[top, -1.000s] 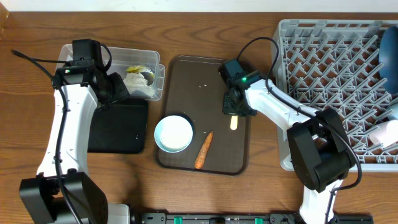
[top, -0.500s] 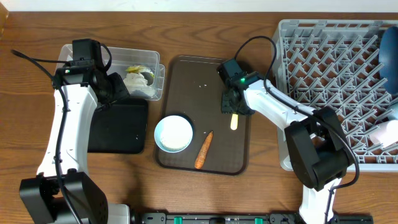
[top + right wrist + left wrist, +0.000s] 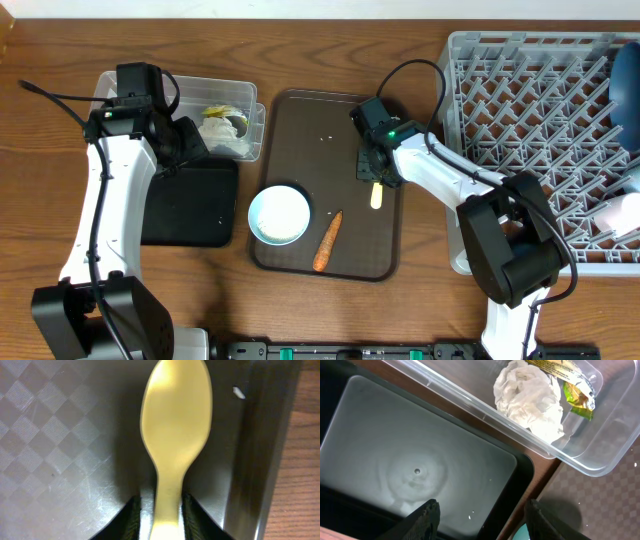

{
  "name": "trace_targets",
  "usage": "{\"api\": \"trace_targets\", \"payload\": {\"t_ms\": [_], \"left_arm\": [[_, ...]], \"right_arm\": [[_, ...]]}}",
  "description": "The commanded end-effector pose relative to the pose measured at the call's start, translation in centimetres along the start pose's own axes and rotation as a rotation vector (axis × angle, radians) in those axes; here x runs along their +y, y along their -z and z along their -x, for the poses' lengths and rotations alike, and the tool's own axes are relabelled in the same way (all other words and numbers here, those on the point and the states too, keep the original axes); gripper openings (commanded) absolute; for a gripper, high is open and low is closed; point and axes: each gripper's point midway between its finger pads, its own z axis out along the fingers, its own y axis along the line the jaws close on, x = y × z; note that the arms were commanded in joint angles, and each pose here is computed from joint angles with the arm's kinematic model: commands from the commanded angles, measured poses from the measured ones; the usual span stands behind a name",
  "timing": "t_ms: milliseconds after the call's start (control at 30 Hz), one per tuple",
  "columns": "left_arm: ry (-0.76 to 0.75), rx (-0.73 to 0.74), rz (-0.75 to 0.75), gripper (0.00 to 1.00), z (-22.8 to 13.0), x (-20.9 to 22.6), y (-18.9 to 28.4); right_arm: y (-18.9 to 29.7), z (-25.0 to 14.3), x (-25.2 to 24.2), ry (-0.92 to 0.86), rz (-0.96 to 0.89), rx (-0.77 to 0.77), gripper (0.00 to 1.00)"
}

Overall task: Sort waste into correct bins and load items into the dishwasher rack
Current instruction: 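Carry the spoon with right gripper and drop it into the rack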

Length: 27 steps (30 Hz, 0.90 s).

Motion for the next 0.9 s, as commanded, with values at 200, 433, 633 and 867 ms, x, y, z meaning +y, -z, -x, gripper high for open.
{"api": "trace_targets", "payload": {"t_ms": [200,433,633,867], "left_arm": [[0.006,-0.026,-0.003,0.57,0.4,0.0,0.8],[0.006,-0.026,-0.003,0.57,0.4,0.0,0.8],[0.006,-0.027,-0.003,0.57,0.4,0.0,0.8],[0.006,-0.027,-0.003,0.57,0.4,0.0,0.8]], "right_arm": [[-1.0,-2.2,0.5,0.010,0.038,0.082,0.09],[1.2,-0.8,0.7,0.068,0.074,0.023,0.06],[4.0,0.9,0.5,0.117,0.106,-0.044,0.06],[8.8,2.3,-0.2,0.241,0.184,-0.115,0.06]]}}
